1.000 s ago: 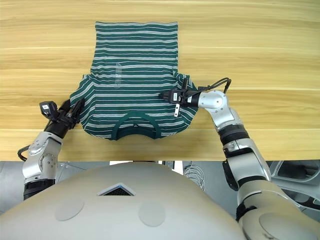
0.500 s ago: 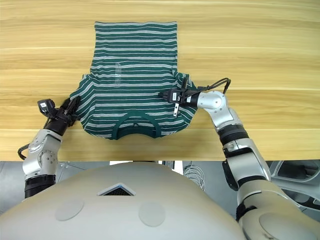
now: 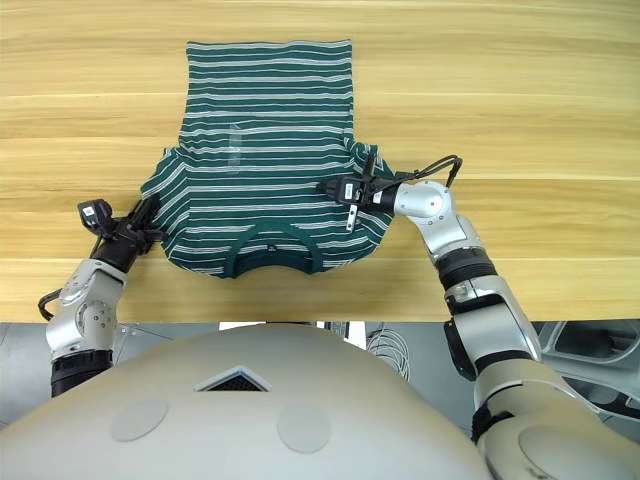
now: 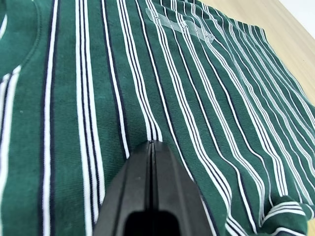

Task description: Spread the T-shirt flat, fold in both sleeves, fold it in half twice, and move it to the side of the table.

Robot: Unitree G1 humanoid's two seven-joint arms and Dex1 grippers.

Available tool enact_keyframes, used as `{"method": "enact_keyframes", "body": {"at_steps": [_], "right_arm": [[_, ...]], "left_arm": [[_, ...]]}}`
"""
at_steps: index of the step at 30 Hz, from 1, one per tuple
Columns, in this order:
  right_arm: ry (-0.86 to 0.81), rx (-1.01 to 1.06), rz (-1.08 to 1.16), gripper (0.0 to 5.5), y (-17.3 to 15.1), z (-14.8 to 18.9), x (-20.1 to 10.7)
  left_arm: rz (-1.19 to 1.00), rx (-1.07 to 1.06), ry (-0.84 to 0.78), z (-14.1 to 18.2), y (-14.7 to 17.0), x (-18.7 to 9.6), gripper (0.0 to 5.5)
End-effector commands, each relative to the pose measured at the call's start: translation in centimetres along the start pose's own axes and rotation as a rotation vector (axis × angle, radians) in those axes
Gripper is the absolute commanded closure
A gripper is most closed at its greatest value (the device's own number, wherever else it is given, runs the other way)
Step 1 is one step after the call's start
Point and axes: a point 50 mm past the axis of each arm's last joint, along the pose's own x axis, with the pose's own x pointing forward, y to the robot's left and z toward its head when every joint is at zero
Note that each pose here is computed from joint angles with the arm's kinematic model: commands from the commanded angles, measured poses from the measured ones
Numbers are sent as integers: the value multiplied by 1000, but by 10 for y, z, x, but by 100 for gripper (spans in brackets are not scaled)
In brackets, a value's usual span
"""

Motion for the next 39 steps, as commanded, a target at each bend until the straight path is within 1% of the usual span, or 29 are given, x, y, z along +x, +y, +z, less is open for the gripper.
{"method": "enact_keyframes", "body": {"at_steps": [1,7,10,13,16,21,23,25,27,31,32,34,35,37,39], "right_arm": [[26,-8,25,550,2,-2,2],[23,-9,39,550,5,-2,3],[20,-5,41,550,6,-2,3],[21,2,38,550,8,-3,4],[18,-1,39,550,8,-2,6],[14,-5,40,550,9,-1,8],[12,-3,41,550,11,-1,8],[11,-4,41,550,11,-1,9],[10,-4,40,550,11,0,9],[10,0,39,550,12,-1,9],[10,1,39,550,12,-1,9],[11,2,41,550,12,-1,9],[11,3,41,550,12,-1,9],[10,5,39,550,12,-1,10],[4,8,32,550,12,0,11]], "left_arm": [[-61,19,-36,7,-18,-1,548],[-168,84,-34,3,-57,7,548],[-198,131,-34,4,-69,9,548],[-236,189,-4,-1,-82,12,548],[-215,266,63,-18,-80,18,548],[-198,377,129,-38,-79,18,548],[-169,436,148,-42,-74,17,548],[-163,451,135,-40,-73,15,548],[-178,459,114,-36,-77,12,513],[-276,468,79,-28,-101,-2,445],[-294,467,72,-26,-105,-5,417],[-334,460,52,-18,-115,-12,390],[-356,450,41,-14,-119,-15,364],[-385,412,1,1,-124,-19,338],[-381,397,-46,19,-121,-19,301]]}}
